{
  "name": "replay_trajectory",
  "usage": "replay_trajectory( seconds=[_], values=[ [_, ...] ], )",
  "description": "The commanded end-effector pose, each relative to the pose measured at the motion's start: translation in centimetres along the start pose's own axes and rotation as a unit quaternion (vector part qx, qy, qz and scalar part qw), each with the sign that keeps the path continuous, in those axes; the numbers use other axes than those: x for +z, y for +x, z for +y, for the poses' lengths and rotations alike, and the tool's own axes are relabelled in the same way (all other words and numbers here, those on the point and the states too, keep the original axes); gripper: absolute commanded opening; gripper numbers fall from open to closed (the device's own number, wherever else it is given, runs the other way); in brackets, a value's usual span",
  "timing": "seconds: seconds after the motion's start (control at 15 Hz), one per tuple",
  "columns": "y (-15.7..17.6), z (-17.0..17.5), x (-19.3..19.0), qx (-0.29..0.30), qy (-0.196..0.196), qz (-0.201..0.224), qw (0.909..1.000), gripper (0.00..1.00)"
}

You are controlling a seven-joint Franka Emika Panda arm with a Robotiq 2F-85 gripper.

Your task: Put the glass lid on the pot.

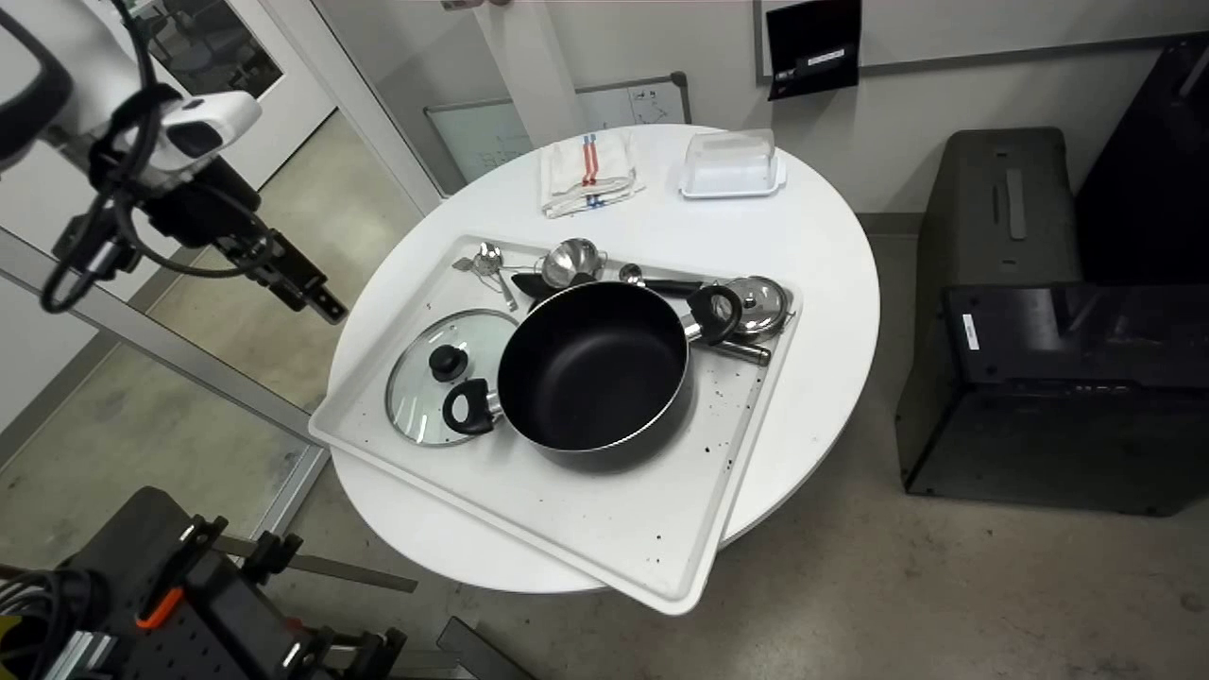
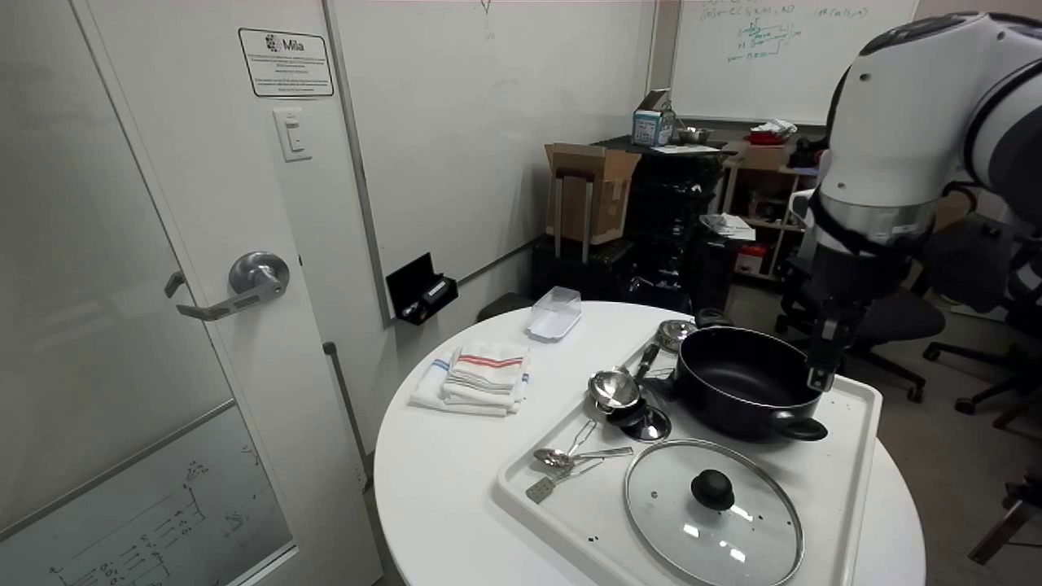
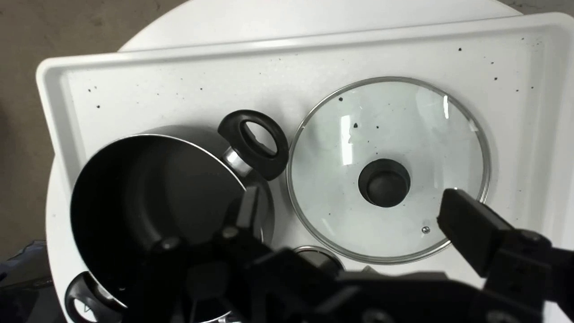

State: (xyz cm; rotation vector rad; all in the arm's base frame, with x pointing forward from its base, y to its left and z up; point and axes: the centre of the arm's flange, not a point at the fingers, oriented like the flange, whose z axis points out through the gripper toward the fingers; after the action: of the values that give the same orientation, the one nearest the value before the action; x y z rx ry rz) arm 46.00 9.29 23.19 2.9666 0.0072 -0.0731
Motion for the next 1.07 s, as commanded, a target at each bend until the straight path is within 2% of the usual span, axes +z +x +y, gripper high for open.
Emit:
replay_trajectory(
  seconds=[0.0,1.0],
  values=[
    [3.7,-2.5,3.8,-0.017,-0.009,0.0,0.9998,1.0],
    [9.5,-8.6,16.9,-0.067,0.009,-0.04,0.9969,1.0]
  ],
)
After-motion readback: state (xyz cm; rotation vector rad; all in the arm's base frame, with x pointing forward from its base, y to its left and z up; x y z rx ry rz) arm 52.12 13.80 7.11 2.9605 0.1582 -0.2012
